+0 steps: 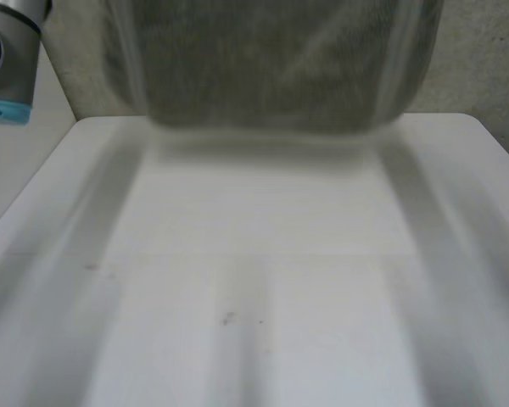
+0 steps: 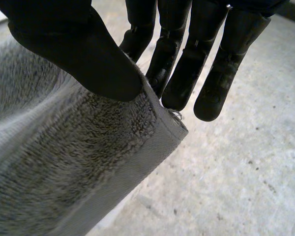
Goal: Fold the towel.
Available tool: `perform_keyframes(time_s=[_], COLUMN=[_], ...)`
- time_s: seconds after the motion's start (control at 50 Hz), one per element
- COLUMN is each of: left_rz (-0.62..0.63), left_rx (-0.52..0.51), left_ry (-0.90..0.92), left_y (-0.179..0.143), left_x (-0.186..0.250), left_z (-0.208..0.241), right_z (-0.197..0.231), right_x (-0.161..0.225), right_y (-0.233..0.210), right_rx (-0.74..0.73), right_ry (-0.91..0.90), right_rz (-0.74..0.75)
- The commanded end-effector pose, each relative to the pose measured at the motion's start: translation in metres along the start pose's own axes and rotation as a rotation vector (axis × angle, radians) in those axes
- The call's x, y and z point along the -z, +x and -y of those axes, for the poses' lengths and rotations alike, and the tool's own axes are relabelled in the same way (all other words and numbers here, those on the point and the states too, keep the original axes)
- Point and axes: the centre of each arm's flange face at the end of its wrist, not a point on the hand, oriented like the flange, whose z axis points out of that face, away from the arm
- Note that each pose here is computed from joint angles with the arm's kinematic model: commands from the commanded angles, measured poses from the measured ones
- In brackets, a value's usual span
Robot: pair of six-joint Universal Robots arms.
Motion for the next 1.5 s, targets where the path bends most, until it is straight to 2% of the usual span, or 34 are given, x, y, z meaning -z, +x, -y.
perform_keyframes(time_s=[0.02,0.04,0.1,0.14,0.16,0.2,0.26,0.3,0.32,0.36,0.46,0.64,0.76,0.94,0.98,1.1,1.22,1.28,1.32,1.5], left_rz=[0.052,0.061,0.072,0.057,0.057,0.008,-0.026,-0.1,-0.101,-0.174,-0.227,-0.232,-0.223,-0.274,-0.292,-0.348,-0.381,-0.387,-0.393,-0.411], left_rx=[0.059,0.061,0.064,0.086,0.087,0.119,0.131,0.117,0.117,0.074,0.009,-0.031,-0.04,-0.004,0.007,-0.027,-0.043,-0.041,-0.038,-0.048], left_ry=[-0.2,-0.276,-0.347,-0.488,-0.489,-0.595,-0.624,-0.66,-0.66,-0.697,-0.752,-0.844,-0.854,-0.869,-0.888,-0.922,-0.914,-0.917,-0.921,-0.908], left_y=[-0.008,-0.012,-0.016,-0.011,-0.011,0.0,0.006,0.017,0.018,0.027,0.03,0.019,0.013,0.02,0.019,0.016,0.014,0.012,0.01,0.01], left_x=[0.035,0.051,0.068,0.107,0.107,0.142,0.157,0.182,0.182,0.206,0.227,0.242,0.243,0.253,0.258,0.27,0.27,0.268,0.26,0.225], left_z=[-0.04,-0.056,-0.071,-0.099,-0.099,-0.121,-0.13,-0.146,-0.146,-0.161,-0.172,-0.167,-0.146,-0.093,-0.066,-0.027,-0.025,-0.039,-0.065,-0.131], right_z=[-0.032,-0.042,-0.054,-0.078,-0.078,-0.108,-0.125,-0.156,-0.156,-0.173,-0.187,-0.162,-0.127,-0.074,-0.054,-0.022,-0.026,-0.048,-0.075,-0.134], right_x=[0.029,0.038,0.051,0.077,0.077,0.111,0.132,0.173,0.173,0.205,0.235,0.236,0.234,0.243,0.245,0.253,0.249,0.248,0.244,0.22], right_y=[-0.017,-0.023,-0.031,-0.046,-0.046,-0.062,-0.069,-0.083,-0.083,-0.092,-0.097,-0.08,-0.062,-0.024,-0.014,-0.003,-0.003,-0.002,-0.004,-0.021], right_rx=[-0.053,-0.069,-0.095,-0.141,-0.141,-0.179,-0.181,-0.136,-0.136,-0.057,-0.006,-0.013,-0.006,-0.058,0.004,0.111,0.129,0.128,0.114,0.113], right_ry=[-0.188,-0.231,-0.28,-0.379,-0.38,-0.507,-0.577,-0.698,-0.698,-0.772,-0.893,-0.981,-1.013,-1.191,-1.217,-1.239,-1.183,-1.163,-1.145,-1.088], right_rz=[0.124,0.172,0.222,0.307,0.307,0.368,0.387,0.443,0.443,0.506,0.541,0.502,0.468,0.436,0.467,0.536,0.532,0.52,0.498,0.456])
